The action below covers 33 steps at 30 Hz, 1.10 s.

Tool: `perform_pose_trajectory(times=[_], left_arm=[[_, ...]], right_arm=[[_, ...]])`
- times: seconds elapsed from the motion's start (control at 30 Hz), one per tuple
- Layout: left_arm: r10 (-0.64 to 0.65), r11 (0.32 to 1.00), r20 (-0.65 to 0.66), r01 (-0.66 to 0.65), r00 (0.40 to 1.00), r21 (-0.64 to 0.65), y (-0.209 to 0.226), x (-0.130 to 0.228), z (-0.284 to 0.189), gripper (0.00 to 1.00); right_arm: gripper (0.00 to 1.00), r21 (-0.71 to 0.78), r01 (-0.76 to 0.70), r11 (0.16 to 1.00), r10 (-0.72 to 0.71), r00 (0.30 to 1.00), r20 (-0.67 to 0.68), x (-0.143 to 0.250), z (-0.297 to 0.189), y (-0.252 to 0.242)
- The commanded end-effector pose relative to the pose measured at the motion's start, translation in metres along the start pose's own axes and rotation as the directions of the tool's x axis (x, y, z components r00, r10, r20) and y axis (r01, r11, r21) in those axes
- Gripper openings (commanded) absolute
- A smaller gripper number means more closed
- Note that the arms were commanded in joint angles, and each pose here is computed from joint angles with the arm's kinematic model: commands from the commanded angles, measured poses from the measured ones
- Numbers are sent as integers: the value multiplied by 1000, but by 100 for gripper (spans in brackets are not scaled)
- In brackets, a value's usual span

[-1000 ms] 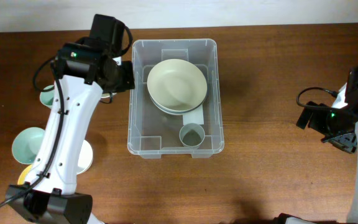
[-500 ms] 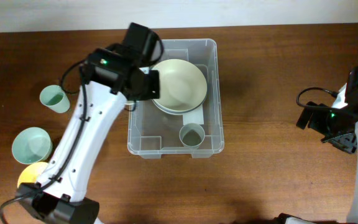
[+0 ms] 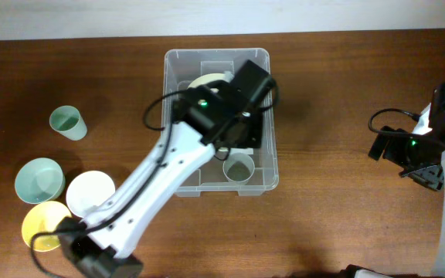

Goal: Pack container
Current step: 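Carry the cream cup with the left gripper into the bin, release, then return the left gripper to the light green cup and grasp it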

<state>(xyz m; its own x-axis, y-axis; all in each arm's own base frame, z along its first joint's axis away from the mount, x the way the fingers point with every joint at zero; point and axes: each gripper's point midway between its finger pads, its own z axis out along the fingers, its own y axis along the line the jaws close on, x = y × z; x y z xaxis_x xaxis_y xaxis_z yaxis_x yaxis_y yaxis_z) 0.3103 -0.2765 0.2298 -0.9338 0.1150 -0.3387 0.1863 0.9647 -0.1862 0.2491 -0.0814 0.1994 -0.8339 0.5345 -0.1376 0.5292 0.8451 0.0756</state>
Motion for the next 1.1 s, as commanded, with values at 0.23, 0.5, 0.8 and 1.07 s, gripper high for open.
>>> perform_pose_trajectory(times=[0.23, 0.5, 0.8, 1.07], left_arm=[[15, 999, -241, -22, 970, -23, -24, 42, 75, 0], [15, 999, -256, -24, 967, -34, -22, 45, 76, 1], [15, 999, -261, -25, 965, -38, -21, 46, 76, 39], [-9, 988, -134, -12, 991, -152, 22, 2, 43, 49]], right_arm=[[99, -7, 8, 1000, -8, 1000, 22, -2, -7, 0], [99, -6, 8, 1000, -8, 1000, 22, -2, -7, 0], [99, -6, 8, 1000, -8, 1000, 21, -1, -7, 0], [99, -6, 8, 1000, -8, 1000, 19, -1, -7, 0]])
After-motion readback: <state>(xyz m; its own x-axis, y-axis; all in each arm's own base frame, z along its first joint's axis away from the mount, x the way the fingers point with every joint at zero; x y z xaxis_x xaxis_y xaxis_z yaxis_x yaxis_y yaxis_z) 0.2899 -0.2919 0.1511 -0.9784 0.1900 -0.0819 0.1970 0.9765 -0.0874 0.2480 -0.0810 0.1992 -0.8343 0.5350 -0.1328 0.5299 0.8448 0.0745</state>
